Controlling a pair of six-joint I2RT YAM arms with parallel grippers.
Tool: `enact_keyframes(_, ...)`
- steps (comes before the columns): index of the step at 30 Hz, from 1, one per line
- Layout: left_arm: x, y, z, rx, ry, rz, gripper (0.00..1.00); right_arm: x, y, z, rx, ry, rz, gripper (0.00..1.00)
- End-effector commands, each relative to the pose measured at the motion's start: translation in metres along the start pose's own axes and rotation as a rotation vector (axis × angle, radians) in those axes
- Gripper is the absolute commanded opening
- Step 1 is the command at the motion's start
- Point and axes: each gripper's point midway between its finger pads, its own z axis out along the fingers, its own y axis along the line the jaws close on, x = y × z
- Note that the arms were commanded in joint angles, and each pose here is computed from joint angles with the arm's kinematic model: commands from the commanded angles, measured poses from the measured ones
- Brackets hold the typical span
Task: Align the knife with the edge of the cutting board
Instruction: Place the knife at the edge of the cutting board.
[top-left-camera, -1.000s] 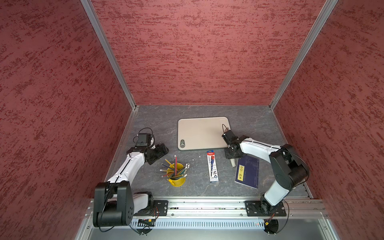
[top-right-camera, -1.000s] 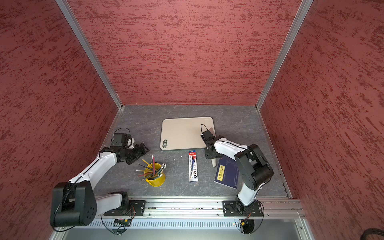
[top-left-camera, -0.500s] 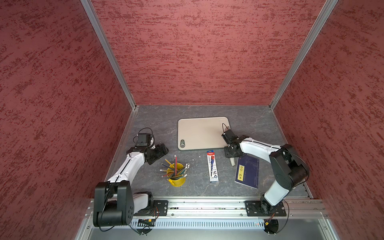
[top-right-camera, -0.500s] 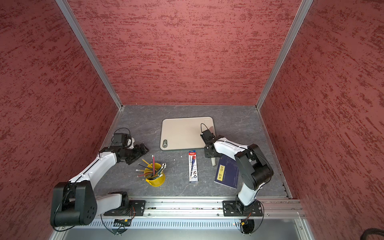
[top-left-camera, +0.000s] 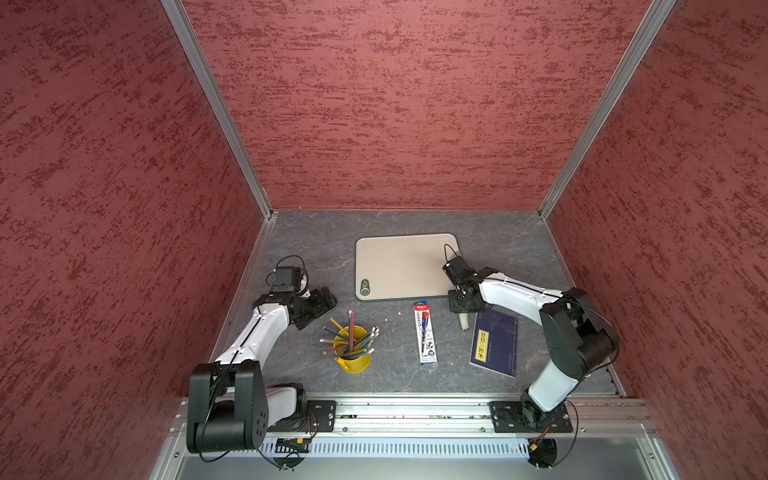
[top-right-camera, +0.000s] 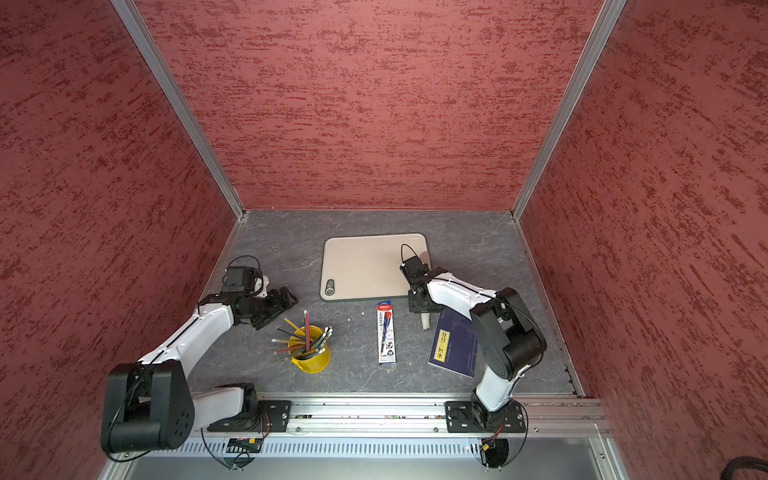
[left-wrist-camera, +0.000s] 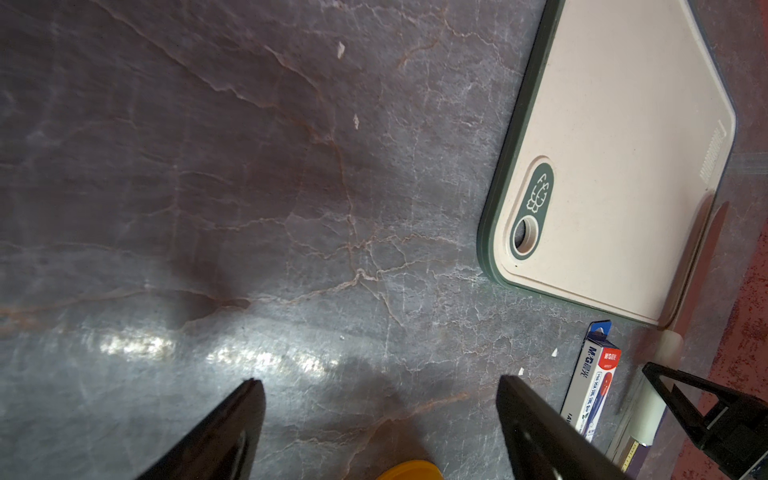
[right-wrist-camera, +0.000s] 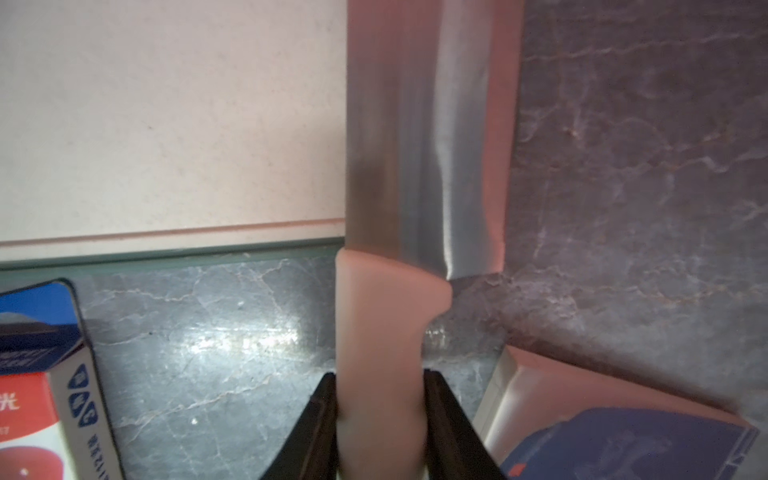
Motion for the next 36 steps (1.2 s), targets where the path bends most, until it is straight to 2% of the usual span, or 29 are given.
enact_keyframes(1,-0.0023,-0.0018,-0.0026,0.008,0.003,0.012,0.92,-0.0165,0.0095,-0.0122,-0.031,-0.044,0.021,0.00)
enact_keyframes(36,-0.0020,-0.0054,-0.0037,0.029,0.004,0.011,0.93,-0.0123,0.0050,-0.0033,-0.028,-0.003,-0.052,0.00)
